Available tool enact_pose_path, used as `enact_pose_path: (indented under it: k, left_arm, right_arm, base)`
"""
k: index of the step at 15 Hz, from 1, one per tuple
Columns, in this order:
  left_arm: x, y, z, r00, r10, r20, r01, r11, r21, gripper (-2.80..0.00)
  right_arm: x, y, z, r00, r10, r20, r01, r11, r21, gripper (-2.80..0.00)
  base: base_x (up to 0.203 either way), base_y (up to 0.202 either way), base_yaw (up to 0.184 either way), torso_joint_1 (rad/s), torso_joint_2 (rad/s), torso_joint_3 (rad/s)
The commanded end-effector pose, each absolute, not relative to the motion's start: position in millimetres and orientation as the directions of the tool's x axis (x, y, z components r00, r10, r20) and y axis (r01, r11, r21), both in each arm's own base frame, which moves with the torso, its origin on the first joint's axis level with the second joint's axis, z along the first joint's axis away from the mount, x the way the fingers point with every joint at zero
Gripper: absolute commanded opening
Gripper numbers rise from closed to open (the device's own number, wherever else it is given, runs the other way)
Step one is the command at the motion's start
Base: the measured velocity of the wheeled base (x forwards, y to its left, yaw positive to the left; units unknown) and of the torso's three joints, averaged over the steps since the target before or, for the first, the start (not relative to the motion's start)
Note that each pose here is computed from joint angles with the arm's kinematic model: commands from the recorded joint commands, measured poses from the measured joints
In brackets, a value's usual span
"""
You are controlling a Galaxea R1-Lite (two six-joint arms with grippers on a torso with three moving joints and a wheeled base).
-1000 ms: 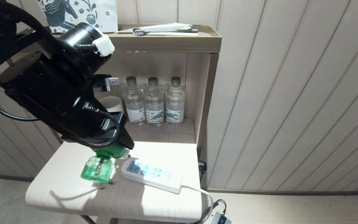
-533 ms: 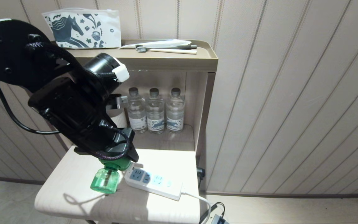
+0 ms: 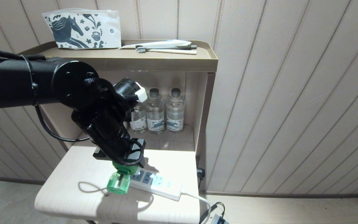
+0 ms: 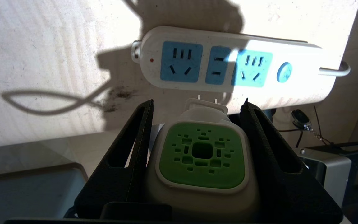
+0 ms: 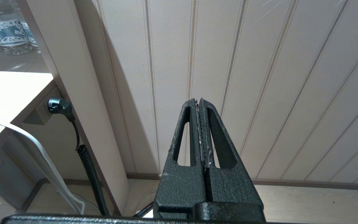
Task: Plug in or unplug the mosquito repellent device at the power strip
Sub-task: Insert the plug into the socket
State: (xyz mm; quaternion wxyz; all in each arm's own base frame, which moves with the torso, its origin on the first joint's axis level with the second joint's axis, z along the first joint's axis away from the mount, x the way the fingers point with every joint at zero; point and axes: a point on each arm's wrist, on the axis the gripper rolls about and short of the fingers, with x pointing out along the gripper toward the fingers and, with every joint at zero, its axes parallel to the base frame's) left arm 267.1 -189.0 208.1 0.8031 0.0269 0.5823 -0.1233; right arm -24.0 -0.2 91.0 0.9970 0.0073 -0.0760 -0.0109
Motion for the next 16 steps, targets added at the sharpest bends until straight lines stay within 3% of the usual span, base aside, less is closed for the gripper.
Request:
enact_pose_path:
  k: [1,16]
  left_arm:
    - [271.8,-192.4,199.8,0.272,-0.152,-0.950,0.225,0.970,-0.091,-2.80]
    - [284.7,-199.1,186.2,0.254,-0.058,-0.965,0.182,0.983,-0.012,-2.80]
  right_arm:
    - [-24.0,-0.2,91.1,0.988,-0.023,0.153,0.021,1.000,0.016,-2.80]
    - [-24.0,-0.2,91.1,0.988,-0.023,0.153,0.021,1.000,0.016,-2.80]
  base:
    - [0.000,0.000,0.000,0.000,0.00,0.000]
    - [0.000,0.000,0.000,0.000,0.00,0.000]
